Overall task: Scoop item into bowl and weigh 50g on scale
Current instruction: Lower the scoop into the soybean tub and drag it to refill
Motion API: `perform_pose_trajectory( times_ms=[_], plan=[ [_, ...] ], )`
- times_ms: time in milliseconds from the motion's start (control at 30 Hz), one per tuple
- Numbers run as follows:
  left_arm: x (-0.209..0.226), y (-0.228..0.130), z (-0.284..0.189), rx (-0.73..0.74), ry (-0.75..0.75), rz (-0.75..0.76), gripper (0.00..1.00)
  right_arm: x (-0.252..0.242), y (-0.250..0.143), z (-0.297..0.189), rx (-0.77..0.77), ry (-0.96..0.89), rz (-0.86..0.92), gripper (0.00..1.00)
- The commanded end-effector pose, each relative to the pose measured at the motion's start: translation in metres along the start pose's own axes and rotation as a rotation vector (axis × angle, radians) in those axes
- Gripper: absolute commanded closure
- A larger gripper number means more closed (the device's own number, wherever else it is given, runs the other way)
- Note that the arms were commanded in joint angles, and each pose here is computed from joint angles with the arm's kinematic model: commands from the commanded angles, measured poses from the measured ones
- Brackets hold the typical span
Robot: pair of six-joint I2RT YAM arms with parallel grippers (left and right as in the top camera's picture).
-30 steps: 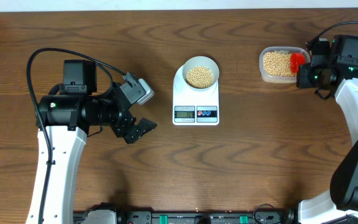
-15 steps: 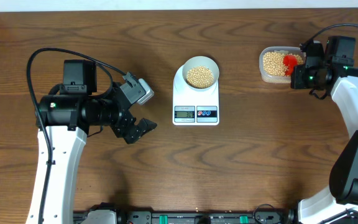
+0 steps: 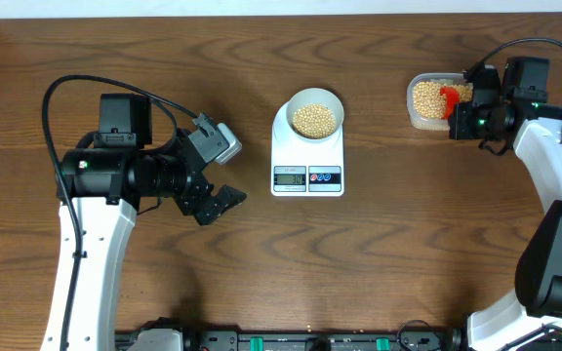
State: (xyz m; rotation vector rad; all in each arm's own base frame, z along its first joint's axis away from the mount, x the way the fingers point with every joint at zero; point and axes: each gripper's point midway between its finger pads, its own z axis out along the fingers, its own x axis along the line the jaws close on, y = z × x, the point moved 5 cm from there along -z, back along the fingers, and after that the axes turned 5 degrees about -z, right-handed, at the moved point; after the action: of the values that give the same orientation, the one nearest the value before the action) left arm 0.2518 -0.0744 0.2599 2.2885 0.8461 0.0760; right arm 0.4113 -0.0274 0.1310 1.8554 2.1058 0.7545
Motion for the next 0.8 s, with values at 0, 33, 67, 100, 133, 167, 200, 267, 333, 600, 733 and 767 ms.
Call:
perform_pose_trajectory(
  times_ms=[0,33,67,100,133,167,200,267,333,600,733,767],
  plan=[
    [-0.0005,0.0042,-0.0040,-0.018,0.000,0.003,0.02,0.0061,-0.0043,0.0090,0.023,0.035,0.015,0.99],
    [-0.0005,0.0042,-0.0040,-0.018,0.000,0.003,0.02,0.0061,-0.0043,0.0090,0.023,0.035,0.015,0.99],
    [-0.0005,0.0042,-0.0040,-0.018,0.000,0.003,0.02,0.0061,-0.0043,0.0090,0.023,0.035,0.014,0.99],
    [-0.0005,0.0042,-0.0040,-0.018,0.000,0.003,0.02,0.0061,-0.0043,0.0090,0.023,0.035,0.014,0.99],
    [-0.0005,0.0042,-0.0040,-0.018,0.000,0.003,0.02,0.0061,-0.0043,0.0090,0.023,0.035,0.021,0.99],
    [-0.0005,0.0042,-0.0040,-0.018,0.000,0.003,0.02,0.0061,-0.0043,0.0090,0.023,0.035,0.029,0.99],
    [-0.0005,0.0042,-0.0040,-0.018,0.000,0.003,0.02,0.0061,-0.0043,0.0090,0.023,0.035,0.041,0.99],
    [-0.0005,0.0042,-0.0040,-0.018,0.000,0.003,0.02,0.0062,-0.0042,0.0091,0.024,0.035,0.056,0.99],
    [-0.0005,0.0042,-0.0040,-0.018,0.000,0.003,0.02,0.0063,-0.0044,0.0090,0.024,0.035,0.059,0.99],
    [-0.0005,0.0042,-0.0040,-0.018,0.000,0.003,0.02,0.0060,-0.0040,0.0096,0.023,0.034,0.092,0.99],
    [-0.0005,0.0042,-0.0040,-0.018,0.000,0.003,0.02,0.0060,-0.0040,0.0097,0.024,0.034,0.150,0.99],
    [-0.0005,0.0042,-0.0040,-0.018,0.000,0.003,0.02,0.0060,-0.0040,0.0097,0.024,0.034,0.163,0.99]
  ],
)
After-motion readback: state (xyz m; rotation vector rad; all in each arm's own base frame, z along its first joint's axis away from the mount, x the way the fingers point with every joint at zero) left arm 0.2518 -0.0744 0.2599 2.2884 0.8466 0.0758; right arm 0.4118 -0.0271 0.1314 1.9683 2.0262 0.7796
